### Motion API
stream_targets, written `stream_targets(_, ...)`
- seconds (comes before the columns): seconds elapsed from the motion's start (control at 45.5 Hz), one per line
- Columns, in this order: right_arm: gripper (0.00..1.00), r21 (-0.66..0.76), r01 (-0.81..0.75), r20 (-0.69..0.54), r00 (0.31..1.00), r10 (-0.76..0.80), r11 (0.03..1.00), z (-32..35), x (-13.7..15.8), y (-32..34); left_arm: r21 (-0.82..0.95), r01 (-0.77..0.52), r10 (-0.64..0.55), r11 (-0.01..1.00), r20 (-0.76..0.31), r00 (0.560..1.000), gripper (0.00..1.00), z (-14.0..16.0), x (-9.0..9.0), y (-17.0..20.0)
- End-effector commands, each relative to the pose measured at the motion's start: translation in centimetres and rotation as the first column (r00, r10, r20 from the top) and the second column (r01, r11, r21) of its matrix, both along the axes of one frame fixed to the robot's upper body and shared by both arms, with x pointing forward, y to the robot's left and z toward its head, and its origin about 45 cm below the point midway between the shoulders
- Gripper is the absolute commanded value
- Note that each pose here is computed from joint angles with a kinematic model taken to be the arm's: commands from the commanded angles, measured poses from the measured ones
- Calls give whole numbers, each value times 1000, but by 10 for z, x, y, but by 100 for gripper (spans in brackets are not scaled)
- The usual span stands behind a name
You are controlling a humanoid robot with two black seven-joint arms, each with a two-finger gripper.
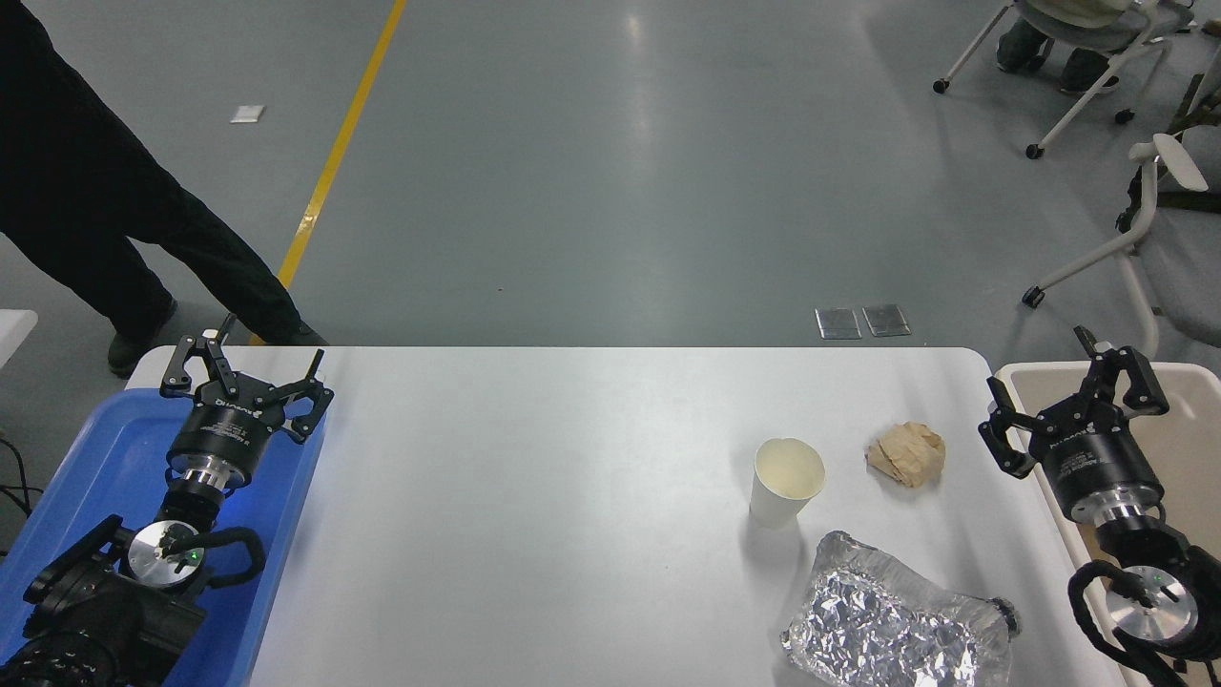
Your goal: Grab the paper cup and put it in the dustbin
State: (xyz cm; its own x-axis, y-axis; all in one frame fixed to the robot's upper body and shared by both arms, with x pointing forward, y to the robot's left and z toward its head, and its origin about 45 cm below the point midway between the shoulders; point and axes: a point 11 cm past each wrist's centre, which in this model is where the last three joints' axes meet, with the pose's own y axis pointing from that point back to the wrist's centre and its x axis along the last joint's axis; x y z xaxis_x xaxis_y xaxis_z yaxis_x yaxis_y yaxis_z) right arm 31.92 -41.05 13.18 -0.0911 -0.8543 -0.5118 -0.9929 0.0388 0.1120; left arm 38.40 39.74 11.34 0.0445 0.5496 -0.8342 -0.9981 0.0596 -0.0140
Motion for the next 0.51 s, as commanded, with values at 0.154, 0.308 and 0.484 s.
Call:
stream_targets(0.154,100,10,-66,54,996,66,998,21,21,22,0,-1,1,1000,-1,1000,99,-1,-1,1)
stream_targets(0.308,100,10,-67,51,996,67,998,20,19,21,0,-1,1,1000,-1,1000,99,-1,-1,1)
stream_targets(0.484,100,17,-68,49,997,67,998,19,19,24,0,-1,1,1000,-1,1000,99,-1,-1,1)
